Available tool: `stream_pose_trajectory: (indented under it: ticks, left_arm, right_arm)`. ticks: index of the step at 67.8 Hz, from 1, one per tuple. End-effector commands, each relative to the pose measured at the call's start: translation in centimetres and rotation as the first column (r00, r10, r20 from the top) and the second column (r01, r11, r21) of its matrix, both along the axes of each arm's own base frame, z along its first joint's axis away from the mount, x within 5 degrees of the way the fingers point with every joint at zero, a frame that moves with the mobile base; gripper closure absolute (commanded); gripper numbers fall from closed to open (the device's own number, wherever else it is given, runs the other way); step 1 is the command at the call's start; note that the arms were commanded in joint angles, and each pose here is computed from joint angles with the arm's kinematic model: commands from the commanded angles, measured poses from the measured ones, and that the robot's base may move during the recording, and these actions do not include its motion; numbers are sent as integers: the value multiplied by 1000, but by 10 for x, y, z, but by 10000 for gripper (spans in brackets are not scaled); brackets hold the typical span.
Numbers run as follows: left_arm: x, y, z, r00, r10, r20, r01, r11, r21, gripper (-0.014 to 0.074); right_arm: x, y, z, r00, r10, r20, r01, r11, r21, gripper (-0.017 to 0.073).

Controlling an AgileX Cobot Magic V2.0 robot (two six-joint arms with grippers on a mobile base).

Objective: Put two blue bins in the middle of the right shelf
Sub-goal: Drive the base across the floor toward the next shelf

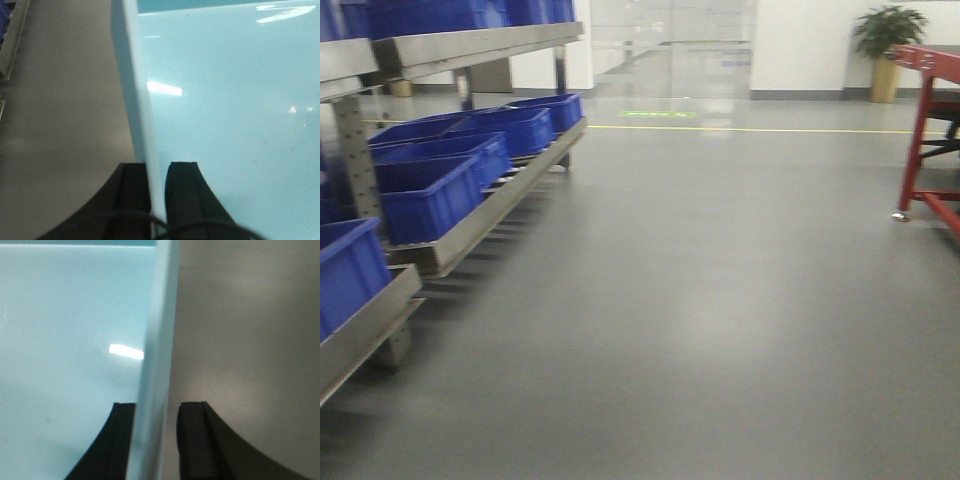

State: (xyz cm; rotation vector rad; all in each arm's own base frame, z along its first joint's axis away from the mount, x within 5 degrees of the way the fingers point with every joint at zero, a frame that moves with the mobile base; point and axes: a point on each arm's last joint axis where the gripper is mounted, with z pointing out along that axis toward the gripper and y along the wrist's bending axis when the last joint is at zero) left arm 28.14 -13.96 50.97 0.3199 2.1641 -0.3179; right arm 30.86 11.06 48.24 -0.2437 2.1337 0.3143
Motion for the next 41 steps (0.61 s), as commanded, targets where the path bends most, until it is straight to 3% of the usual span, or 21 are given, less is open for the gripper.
stream_pose_trajectory:
  ticks: [1, 41]
  left_arm:
    - [-15, -5, 12, 997, -74, 8, 75, 994, -83, 704]
    - [-15, -5, 12, 997, -74, 8, 75, 994, -83, 704]
  right_arm:
    - [6, -2, 8, 996, -36, 86, 32, 999, 41, 712]
    - [6, -2, 8, 996, -36, 86, 32, 999, 41, 712]
